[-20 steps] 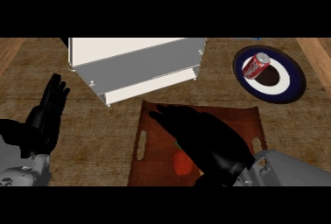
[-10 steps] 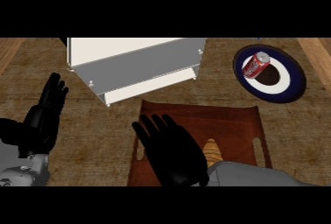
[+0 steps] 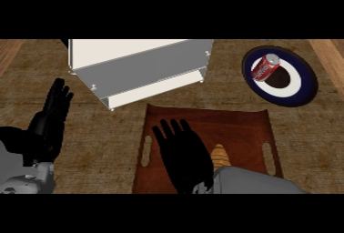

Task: Pick the bell pepper from the tray and place it in the tiered shelf

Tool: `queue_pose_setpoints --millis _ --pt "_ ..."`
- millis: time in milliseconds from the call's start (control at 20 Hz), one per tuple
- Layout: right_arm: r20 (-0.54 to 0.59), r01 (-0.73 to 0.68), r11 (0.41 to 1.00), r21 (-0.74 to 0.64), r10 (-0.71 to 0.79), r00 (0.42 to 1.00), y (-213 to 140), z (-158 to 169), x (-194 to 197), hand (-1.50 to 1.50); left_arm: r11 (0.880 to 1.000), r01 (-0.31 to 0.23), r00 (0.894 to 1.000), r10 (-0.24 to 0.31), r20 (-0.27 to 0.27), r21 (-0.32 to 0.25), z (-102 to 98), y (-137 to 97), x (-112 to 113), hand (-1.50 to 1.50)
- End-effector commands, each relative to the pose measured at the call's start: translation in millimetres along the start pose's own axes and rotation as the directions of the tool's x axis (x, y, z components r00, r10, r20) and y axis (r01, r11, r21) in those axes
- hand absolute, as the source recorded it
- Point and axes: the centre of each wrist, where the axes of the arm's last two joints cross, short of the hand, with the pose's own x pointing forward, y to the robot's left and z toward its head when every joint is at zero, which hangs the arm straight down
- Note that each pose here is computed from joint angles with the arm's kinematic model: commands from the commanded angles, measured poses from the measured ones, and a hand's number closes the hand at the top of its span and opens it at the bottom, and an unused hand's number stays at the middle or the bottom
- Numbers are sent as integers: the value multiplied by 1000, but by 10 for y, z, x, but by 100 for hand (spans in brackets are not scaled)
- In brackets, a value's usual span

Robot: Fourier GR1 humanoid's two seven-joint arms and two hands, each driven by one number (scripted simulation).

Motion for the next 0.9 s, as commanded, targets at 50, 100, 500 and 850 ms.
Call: queue_pose_setpoints --millis 50,100,500,850 --pt "-82 -33 999 12 34 996 133 74 53 -150 1000 9 1000 -9 1 15 -119 18 133 0" --pt "-109 -32 999 30 35 993 309 -7 -169 -150 1000 -5 1000 5 19 7 17 94 16 0" --pt "-108 -44 998 46 49 993 443 -184 -207 -150 1000 -6 1000 6 -1 -12 -41 134 -101 0" --pt "-78 -15 999 32 18 997 529 -171 -197 -150 1000 15 1000 -15 14 -7 6 -79 -52 0"
